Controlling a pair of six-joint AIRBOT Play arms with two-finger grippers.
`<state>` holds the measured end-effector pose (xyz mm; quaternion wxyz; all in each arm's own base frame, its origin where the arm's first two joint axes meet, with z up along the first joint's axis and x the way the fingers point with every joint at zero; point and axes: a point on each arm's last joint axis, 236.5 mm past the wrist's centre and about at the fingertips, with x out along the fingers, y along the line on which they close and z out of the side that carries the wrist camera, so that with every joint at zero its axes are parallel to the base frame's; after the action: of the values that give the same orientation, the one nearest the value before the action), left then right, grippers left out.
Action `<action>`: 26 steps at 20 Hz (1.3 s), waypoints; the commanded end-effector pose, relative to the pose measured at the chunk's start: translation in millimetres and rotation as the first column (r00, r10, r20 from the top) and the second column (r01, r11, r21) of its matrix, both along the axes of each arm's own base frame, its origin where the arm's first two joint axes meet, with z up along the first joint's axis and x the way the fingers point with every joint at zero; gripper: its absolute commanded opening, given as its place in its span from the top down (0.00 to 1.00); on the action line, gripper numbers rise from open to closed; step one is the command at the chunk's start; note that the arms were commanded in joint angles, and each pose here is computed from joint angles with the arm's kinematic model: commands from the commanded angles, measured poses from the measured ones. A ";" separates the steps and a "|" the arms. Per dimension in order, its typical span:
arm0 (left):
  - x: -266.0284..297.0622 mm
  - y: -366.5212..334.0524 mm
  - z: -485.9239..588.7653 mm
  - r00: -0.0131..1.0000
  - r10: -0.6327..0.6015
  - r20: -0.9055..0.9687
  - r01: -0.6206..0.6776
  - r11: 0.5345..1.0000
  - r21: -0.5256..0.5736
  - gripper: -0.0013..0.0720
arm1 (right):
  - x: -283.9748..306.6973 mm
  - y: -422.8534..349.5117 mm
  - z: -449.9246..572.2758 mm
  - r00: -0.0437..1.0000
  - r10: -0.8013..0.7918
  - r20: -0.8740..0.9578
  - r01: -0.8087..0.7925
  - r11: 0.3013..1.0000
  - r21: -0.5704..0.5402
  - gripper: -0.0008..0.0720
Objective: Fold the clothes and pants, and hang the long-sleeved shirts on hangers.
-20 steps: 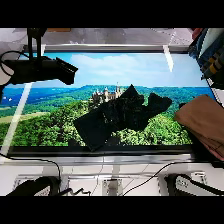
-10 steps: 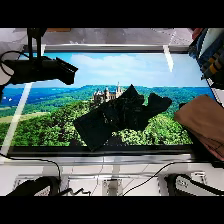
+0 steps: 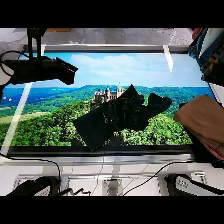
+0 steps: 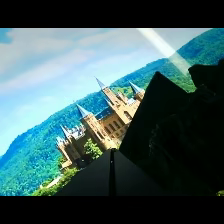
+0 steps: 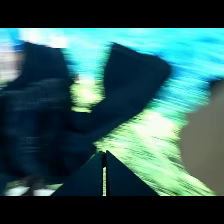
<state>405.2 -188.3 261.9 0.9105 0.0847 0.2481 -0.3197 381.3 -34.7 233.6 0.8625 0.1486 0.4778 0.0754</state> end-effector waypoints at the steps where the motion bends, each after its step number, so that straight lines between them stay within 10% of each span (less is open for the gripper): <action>1: -2.1 -3.8 2.3 1.000 -0.009 -0.004 0.009 1.000 -0.021 0.95 | 2.9 91.4 20.4 0.960 0.260 0.100 -0.276 0.939 0.205 0.95; 5: -3.7 1.4 3.1 1.000 -0.003 -0.012 0.002 1.000 -0.024 0.95 | -30.7 196.0 -24.8 0.841 0.541 -0.012 -0.528 0.826 0.197 0.95; 8: -4.3 37.4 9.7 0.996 0.083 -0.031 -0.084 0.996 -0.033 0.95 | -13.3 239.0 -59.3 0.800 0.599 0.012 -0.599 0.800 -0.034 0.93; 10: -12.7 72.6 7.5 0.987 0.148 -0.062 -0.149 0.989 -0.013 0.95 | 2.4 265.9 -79.1 0.788 0.615 0.037 -0.606 0.784 -0.131 0.32; 13: -29.2 129.8 0.9 0.955 0.282 -0.091 -0.283 0.959 0.001 0.94 | 10.8 307.2 -128.1 0.775 0.632 -0.016 -0.630 0.770 -0.095 0.18; 14: -34.7 145.8 1.1 0.942 0.325 -0.086 -0.326 0.945 0.000 0.82 | 18.4 316.3 -148.5 0.801 0.597 -0.046 -0.598 0.799 -0.062 0.18; 16: -44.4 172.3 4.6 0.907 0.412 -0.087 -0.415 0.909 -0.021 0.03 | 36.2 327.9 -185.2 0.858 0.506 -0.093 -0.507 0.862 0.006 0.03; 26: -43.3 192.4 0.2 0.878 0.466 -0.109 -0.471 0.881 -0.030 0.02 | 52.3 341.4 -269.3 0.872 0.441 -0.214 -0.437 0.897 0.066 0.03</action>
<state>359.9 1.3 266.0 0.9509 -0.0125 0.2915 -0.1033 429.4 301.4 -21.6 0.7646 0.0356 0.5876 0.2624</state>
